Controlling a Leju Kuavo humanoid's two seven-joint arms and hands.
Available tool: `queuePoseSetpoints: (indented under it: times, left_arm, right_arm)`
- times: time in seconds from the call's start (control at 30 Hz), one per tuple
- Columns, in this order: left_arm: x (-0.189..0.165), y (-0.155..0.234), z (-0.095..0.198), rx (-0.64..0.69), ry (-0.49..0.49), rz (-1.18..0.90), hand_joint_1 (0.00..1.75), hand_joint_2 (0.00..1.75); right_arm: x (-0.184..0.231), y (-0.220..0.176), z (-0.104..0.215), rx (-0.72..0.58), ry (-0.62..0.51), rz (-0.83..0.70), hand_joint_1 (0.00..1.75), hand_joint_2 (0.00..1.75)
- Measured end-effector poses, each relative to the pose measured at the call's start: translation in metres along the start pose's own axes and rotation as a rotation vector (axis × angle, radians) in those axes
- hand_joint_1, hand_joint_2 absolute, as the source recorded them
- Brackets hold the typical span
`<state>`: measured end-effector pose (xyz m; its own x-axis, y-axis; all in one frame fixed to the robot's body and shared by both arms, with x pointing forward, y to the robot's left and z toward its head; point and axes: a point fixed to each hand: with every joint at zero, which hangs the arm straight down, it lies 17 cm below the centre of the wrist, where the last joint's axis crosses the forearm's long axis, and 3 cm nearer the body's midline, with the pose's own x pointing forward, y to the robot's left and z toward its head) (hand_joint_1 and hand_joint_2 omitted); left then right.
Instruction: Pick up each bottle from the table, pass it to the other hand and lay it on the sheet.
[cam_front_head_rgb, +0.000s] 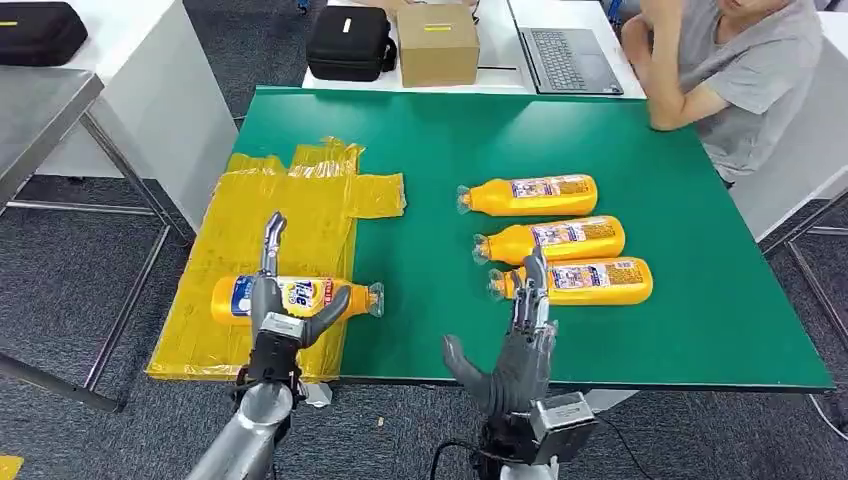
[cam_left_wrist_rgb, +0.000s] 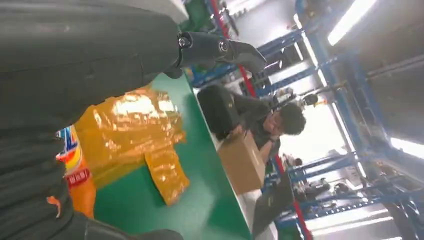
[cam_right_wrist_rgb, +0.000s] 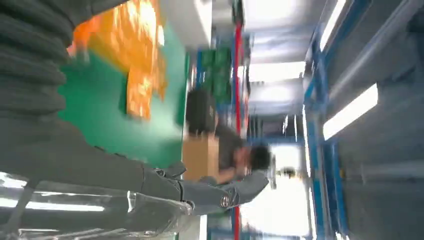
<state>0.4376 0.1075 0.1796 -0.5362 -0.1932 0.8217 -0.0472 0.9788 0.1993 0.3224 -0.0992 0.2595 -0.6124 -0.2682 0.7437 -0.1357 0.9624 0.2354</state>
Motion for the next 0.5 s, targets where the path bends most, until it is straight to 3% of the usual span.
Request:
queuePoseSetpoints:
  times: [0.2,0.3,0.33,0.4,0.5]
  left_arm:
    - [-0.005,-0.004,0.006,-0.013,0.042,0.136,0.0,1.75]
    - [-0.008,0.004,0.007,0.032,0.05,0.116,0.0,1.75]
    - [-0.009,0.009,0.007,0.059,0.051,0.095,0.0,0.0]
    - [-0.012,0.017,0.006,0.103,0.065,0.089,0.0,0.0]
    - [-0.014,0.023,0.006,0.14,0.077,0.087,0.0,0.0]
  right_arm:
    - [-0.026,-0.025,0.005,-0.067,0.069,0.011,0.0,0.0]
    - [-0.033,-0.051,0.008,-0.192,0.078,0.171,0.0,0.0]
    - [-0.032,-0.062,0.01,-0.246,0.075,0.249,0.0,0.0]
    - [-0.033,-0.07,0.013,-0.282,0.074,0.33,0.0,0.0]
    - [-0.032,-0.059,0.015,-0.227,0.041,0.423,0.0,0.0]
